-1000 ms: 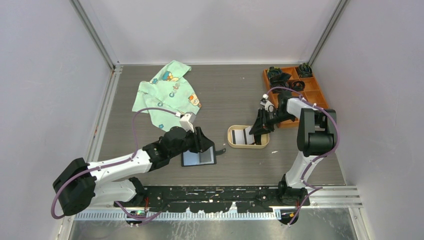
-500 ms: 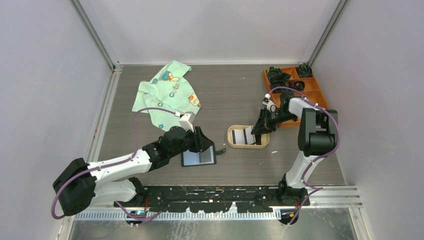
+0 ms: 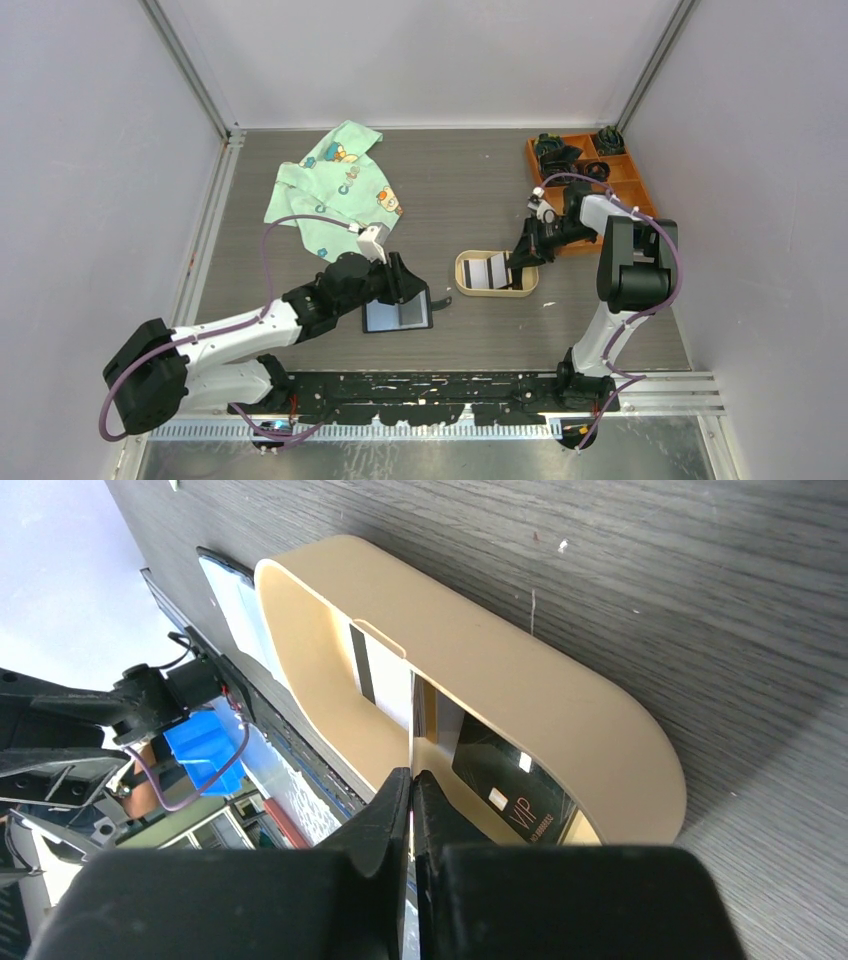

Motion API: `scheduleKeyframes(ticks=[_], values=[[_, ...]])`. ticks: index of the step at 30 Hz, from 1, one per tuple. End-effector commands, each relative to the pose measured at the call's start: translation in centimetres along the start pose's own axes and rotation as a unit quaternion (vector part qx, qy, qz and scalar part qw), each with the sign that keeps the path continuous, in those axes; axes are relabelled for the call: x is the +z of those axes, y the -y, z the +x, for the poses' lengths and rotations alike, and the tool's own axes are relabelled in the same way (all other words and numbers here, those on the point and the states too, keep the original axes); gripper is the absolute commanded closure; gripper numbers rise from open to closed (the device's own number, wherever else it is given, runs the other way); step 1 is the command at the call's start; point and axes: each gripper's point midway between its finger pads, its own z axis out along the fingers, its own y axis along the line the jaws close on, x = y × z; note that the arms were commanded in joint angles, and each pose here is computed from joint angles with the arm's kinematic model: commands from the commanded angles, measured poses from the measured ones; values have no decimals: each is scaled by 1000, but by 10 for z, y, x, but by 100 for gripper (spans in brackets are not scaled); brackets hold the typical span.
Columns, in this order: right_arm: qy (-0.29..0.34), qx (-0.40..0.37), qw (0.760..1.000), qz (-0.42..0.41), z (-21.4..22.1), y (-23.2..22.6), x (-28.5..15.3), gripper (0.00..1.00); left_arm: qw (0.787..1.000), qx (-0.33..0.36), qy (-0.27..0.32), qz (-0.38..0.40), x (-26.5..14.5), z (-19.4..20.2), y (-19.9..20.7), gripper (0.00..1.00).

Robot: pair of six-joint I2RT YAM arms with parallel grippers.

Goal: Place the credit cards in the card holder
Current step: Pick up the credit card from the storage box.

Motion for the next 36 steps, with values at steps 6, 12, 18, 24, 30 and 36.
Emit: scheduleKeyframes(ticks=[6,12,18,24,30,36], values=[[27,-64,997,38,-12,-10,-27,95,999,1,27,27,-8,-15,13,59],[43,-118,988,85,-14,-13,-48,97,997,2,35,65,-15,-18,21,51],[53,-169,977,120,-11,-17,-68,97,989,31,73,125,-37,-34,40,32],[91,-204,972,79,-12,-53,-81,99,969,48,121,210,-65,-44,65,26],[98,-157,979,-83,-9,-113,-79,99,962,-9,144,233,-77,-50,70,18],[87,-51,972,-211,-21,-143,-73,99,960,-118,146,207,-68,-59,63,23]])
